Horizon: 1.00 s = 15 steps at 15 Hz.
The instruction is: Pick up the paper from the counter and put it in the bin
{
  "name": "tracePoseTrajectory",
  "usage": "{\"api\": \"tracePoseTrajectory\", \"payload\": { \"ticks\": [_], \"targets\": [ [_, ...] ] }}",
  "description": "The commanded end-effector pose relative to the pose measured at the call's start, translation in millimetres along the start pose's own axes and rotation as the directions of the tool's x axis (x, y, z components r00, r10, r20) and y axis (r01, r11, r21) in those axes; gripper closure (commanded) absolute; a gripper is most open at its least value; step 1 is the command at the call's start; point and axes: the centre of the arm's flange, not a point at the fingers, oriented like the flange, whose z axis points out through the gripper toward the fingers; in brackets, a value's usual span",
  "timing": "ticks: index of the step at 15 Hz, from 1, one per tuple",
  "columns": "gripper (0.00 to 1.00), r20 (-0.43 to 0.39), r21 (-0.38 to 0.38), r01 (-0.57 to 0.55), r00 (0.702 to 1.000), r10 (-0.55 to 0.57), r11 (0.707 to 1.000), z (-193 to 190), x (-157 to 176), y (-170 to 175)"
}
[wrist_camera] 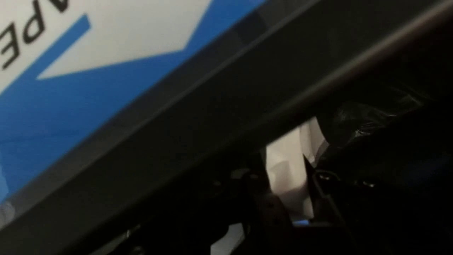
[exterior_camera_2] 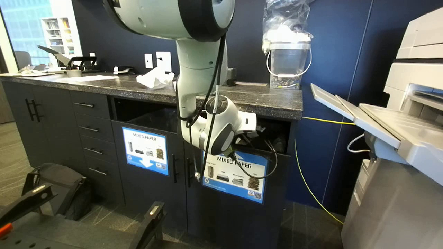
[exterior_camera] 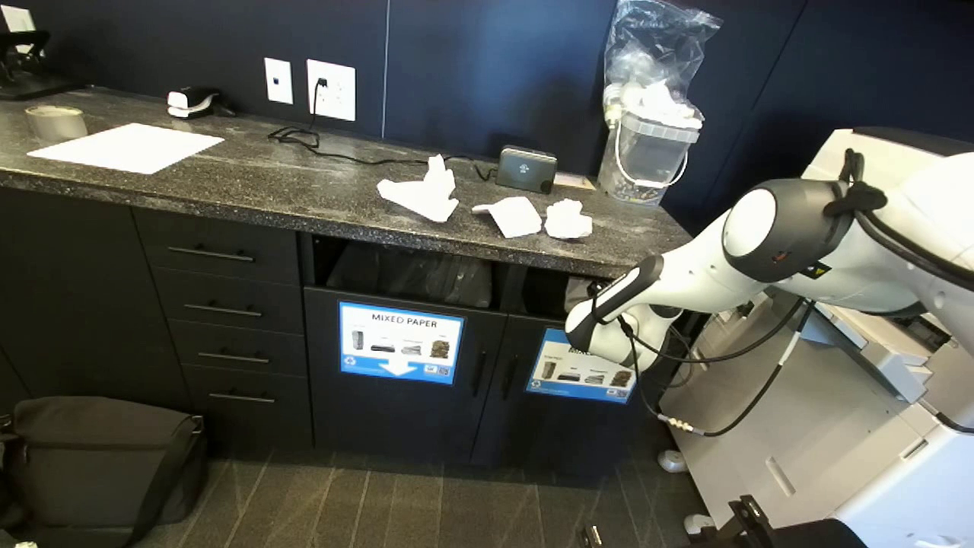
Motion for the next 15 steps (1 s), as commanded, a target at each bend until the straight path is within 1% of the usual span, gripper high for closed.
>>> {"api": "tracePoseTrajectory", "payload": {
  "ticks": [1,6,7,9,12,13,15],
  "targets": [
    [0.42,-0.017,-0.024,0.087,0.996,-0.087,0.996,7,1,-8],
    [0.07,-0.025,-0.072,0.183,0.982,-0.186,0.980,-4,-5,-12],
    [0.01,-0.026,-0.084,0.205,0.978,-0.208,0.975,-6,-7,-13],
    [0.00,-0.028,-0.107,0.244,0.968,-0.248,0.964,-9,-10,-16],
    [0.00,-0.026,-0.146,0.330,0.941,-0.337,0.933,-14,-14,-20],
    [0.00,-0.025,-0.165,0.357,0.931,-0.365,0.920,-18,-15,-21],
    [0.00,-0.027,-0.203,0.426,0.898,-0.440,0.882,-25,-14,-23]
  ]
}}
